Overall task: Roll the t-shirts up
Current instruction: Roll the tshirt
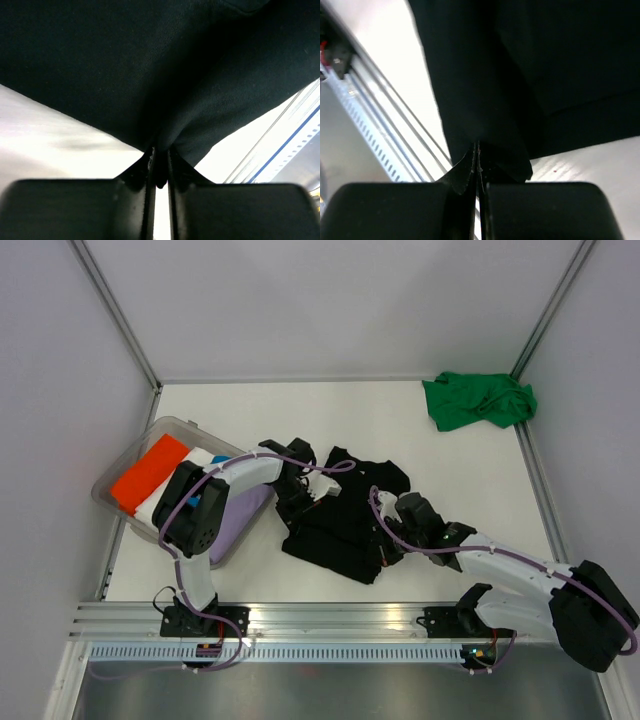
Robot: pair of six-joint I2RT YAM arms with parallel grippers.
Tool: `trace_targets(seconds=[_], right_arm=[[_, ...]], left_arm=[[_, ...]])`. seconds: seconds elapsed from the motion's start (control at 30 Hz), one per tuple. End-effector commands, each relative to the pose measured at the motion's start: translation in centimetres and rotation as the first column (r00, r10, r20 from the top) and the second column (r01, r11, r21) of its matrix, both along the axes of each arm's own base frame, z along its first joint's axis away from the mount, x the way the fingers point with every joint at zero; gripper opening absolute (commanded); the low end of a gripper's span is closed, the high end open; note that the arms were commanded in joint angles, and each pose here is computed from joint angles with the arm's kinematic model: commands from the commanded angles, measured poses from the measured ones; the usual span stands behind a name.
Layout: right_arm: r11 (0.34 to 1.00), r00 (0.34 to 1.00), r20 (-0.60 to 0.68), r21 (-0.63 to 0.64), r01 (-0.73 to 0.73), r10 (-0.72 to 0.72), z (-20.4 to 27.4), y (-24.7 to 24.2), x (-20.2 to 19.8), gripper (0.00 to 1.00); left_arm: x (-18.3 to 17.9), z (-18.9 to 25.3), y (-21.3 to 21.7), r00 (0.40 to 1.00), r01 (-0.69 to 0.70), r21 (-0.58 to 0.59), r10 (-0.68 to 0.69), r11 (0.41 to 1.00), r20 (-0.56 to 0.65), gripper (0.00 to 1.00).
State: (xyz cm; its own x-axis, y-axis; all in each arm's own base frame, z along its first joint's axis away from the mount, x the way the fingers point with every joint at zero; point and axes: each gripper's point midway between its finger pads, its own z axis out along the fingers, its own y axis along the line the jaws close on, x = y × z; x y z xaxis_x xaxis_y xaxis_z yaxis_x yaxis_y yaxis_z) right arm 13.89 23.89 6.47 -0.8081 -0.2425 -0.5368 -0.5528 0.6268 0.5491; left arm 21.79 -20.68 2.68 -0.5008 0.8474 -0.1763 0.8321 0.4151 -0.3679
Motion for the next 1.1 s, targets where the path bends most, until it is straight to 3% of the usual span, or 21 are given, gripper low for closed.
trace_targets(seconds=[0.0, 0.13, 0.33, 0.43, 0.47, 0.53, 0.57, 0.6, 0.63, 0.73, 0.87, 1.07], right_arm=[[0.997, 0.997, 0.009, -0.014, 0.081, -0.081, -0.9, 0.2, 1.5, 0.00], [0.989, 0.991, -0.038, -0.077, 0.127, -0.130, -3.0, -0.6, 1.5, 0.00], [0.986, 0.987, -0.063, -0.095, 0.139, -0.145, -3.8, -0.7, 1.3, 0.00], [0.986, 0.986, -0.074, -0.089, 0.143, -0.150, -4.1, -0.7, 1.1, 0.00], [0.986, 0.986, -0.071, -0.084, 0.144, -0.150, -4.1, -0.7, 1.2, 0.00], [0.985, 0.986, -0.062, -0.085, 0.151, -0.156, -4.2, -0.8, 1.2, 0.00], [0.985, 0.986, -0.059, -0.082, 0.152, -0.157, -4.1, -0.8, 1.3, 0.00], [0.985, 0.986, -0.057, -0.080, 0.155, -0.159, -4.1, -0.8, 1.3, 0.00], [0.985, 0.986, -0.056, -0.080, 0.154, -0.158, -4.1, -0.8, 1.3, 0.00], [0.985, 0.986, -0.055, -0.079, 0.152, -0.156, -4.2, -0.7, 1.4, 0.00], [0.986, 0.988, -0.052, -0.086, 0.142, -0.147, -4.4, -0.9, 1.3, 0.02], [0.987, 0.990, -0.032, -0.089, 0.132, -0.136, -4.3, -1.0, 1.3, 0.04]], left_arm=[[2.2, 0.9, -0.5, 0.995, -0.032, -0.001, 0.031, 1.000, 0.097, 0.18], [2.7, 1.7, -0.4, 0.989, -0.042, -0.007, 0.043, 0.999, 0.143, 0.27], [5.2, 6.8, -1.0, 0.906, 0.070, -0.116, -0.014, 0.991, 0.424, 0.40], [5.6, 8.7, -0.6, 0.784, 0.220, -0.110, -0.109, 0.969, 0.611, 0.46], [4.2, 7.4, 0.1, 0.749, 0.308, -0.071, -0.196, 0.949, 0.633, 0.51], [3.6, 8.6, -0.5, 0.623, 0.416, -0.052, -0.243, 0.908, 0.743, 0.56], [3.2, 8.4, -0.6, 0.557, 0.486, -0.008, -0.302, 0.874, 0.773, 0.59], [2.0, 6.3, 0.1, 0.536, 0.514, 0.028, -0.347, 0.857, 0.769, 0.60], [1.2, 6.5, -0.5, 0.460, 0.575, 0.064, -0.387, 0.816, 0.799, 0.62], [0.0, 4.0, -0.1, 0.353, 0.618, 0.170, -0.464, 0.767, 0.813, 0.64], [0.2, 2.5, 0.1, 0.305, 0.597, 0.244, -0.497, 0.764, 0.812, 0.69], [0.1, 0.7, 0.8, 0.346, 0.567, 0.274, -0.527, 0.777, 0.776, 0.70]])
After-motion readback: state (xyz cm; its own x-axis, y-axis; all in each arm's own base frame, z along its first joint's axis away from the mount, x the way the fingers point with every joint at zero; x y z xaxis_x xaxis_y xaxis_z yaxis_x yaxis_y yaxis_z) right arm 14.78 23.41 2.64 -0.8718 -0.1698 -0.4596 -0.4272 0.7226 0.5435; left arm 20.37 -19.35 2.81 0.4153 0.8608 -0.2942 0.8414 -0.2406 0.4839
